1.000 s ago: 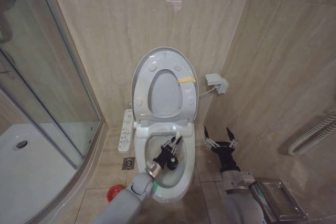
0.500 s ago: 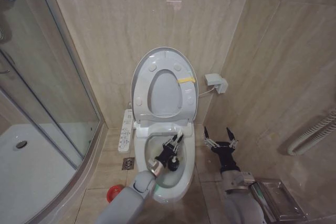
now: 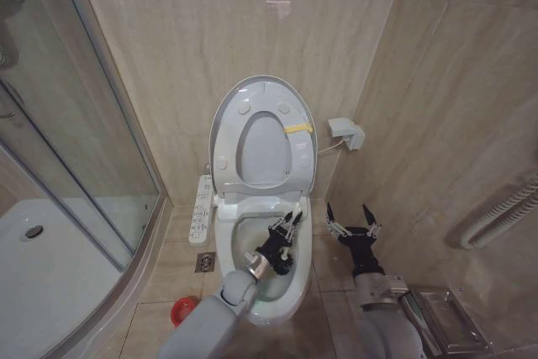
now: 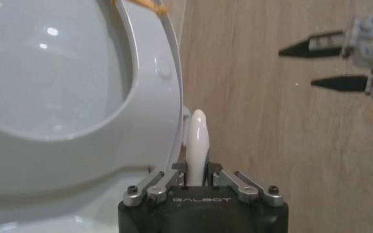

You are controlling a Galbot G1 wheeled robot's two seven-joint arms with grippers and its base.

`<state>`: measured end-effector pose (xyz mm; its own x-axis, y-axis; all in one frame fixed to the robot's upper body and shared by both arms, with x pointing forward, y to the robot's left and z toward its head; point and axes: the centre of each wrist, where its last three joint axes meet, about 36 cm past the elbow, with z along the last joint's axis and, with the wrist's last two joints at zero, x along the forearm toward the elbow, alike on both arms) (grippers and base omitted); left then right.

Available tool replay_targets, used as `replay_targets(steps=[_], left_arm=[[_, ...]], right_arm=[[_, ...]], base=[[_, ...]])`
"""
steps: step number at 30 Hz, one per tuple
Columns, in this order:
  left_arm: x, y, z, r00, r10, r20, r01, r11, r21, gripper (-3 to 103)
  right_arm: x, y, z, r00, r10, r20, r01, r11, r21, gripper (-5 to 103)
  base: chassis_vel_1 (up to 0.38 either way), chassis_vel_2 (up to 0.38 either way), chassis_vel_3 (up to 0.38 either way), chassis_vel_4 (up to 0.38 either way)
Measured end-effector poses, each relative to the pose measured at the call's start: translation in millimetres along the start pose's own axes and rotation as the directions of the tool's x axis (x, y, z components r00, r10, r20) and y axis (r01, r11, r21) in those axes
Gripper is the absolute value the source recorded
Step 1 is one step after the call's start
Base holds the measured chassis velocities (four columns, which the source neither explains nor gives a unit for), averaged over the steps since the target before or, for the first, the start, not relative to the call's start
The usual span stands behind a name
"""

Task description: Open the toilet lid, clean the toilet bowl with a toilet brush, close the toilet lid, and flush.

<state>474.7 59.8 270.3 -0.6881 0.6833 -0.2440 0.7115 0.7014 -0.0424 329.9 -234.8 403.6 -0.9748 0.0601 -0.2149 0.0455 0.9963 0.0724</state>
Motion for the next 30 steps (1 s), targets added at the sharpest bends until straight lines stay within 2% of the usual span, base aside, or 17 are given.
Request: replay_targets(steps=[6,10,15,19,23,25,30], left_arm=[[16,-0.4,17,0.999,-0.004,-0.043,0.004,1.000,0.000,19],[27,16.2,24,0.997,-0.017,-0.078,0.015,0.999,-0.031,19],[18,27.4,11,0.998,-0.031,-0.056,0.029,0.998,-0.047,19],[0,26.2,-3,1.000,-0.022,-0.010,0.021,0.999,-0.049,19],[-9,17.7,-2,1.000,-0.013,0.006,0.013,0.999,-0.037,19],[-2,10.0,2,1.000,-0.002,-0.007,0.002,0.999,-0.032,19],[18,8.8,8,0.999,0.000,-0.034,-0.002,0.999,-0.039,19]], right_arm=[[0,0,0,1.000,0.000,0.000,0.000,1.000,0.000,100],[0,0,0,1.000,0.000,0.000,0.000,1.000,0.000,100],[0,0,0,1.000,0.000,0.000,0.000,1.000,0.000,100],[0,0,0,1.000,0.000,0.000,0.000,1.000,0.000,100],[0,0,0,1.000,0.000,0.000,0.000,1.000,0.000,100],[0,0,0,1.000,0.000,0.000,0.000,1.000,0.000,100],[0,0,0,1.000,0.000,0.000,0.000,1.000,0.000,100]], base=[[0.000,0.000,0.000,0.000],[0.000,0.000,0.000,0.000],[0.000,0.000,0.000,0.000],[0.000,0.000,0.000,0.000],[0.000,0.000,0.000,0.000],[0.000,0.000,0.000,0.000],[0.000,0.000,0.000,0.000]])
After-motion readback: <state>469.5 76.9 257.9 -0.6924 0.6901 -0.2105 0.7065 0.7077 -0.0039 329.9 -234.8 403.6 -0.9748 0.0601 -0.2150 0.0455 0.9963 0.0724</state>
